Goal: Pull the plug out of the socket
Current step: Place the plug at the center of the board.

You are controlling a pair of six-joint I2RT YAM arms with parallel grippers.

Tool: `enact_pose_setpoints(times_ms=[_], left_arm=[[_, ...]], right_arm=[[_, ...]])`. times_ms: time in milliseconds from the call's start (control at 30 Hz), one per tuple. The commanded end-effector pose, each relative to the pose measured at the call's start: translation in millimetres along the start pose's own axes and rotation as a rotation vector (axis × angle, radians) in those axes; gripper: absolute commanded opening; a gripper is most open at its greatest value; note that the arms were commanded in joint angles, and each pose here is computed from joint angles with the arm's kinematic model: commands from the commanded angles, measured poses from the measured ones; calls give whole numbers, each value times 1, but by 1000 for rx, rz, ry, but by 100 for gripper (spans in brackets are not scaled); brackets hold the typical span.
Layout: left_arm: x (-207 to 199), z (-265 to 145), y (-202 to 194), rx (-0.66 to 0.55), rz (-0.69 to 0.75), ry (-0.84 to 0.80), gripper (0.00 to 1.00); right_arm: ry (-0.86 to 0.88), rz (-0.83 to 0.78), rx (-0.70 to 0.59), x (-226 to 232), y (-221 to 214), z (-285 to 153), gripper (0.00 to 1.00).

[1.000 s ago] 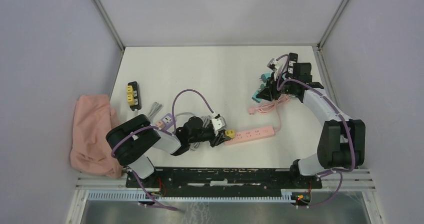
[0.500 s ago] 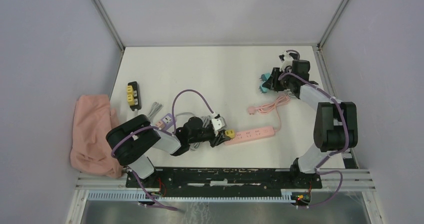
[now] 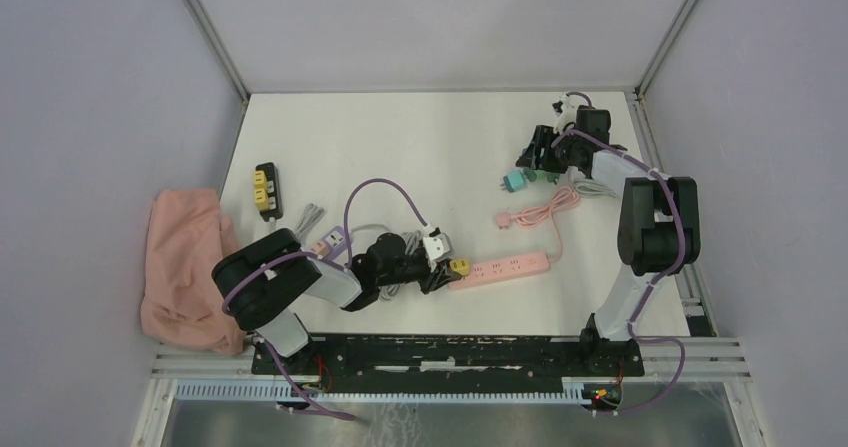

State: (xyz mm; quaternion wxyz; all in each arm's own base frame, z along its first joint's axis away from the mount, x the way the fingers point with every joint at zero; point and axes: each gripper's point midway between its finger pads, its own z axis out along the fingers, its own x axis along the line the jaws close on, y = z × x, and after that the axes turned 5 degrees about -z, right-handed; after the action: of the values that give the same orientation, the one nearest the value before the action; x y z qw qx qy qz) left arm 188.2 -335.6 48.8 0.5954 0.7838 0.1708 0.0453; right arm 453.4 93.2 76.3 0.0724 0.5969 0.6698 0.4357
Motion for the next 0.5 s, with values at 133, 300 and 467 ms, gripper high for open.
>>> enact_pose_setpoints(times_ms=[133,300,467], left_arm=[[14,-2,-6,14,-17,73,3],[14,-1,-5,13,-18,74,3],[15,-2,-4,9,-20,83,3]], right_arm=[[20,-183,-80,18,38,-40,64],[250,-355,-65,63,25,-71,63],[484,-478,-85,105,8,-100,61]])
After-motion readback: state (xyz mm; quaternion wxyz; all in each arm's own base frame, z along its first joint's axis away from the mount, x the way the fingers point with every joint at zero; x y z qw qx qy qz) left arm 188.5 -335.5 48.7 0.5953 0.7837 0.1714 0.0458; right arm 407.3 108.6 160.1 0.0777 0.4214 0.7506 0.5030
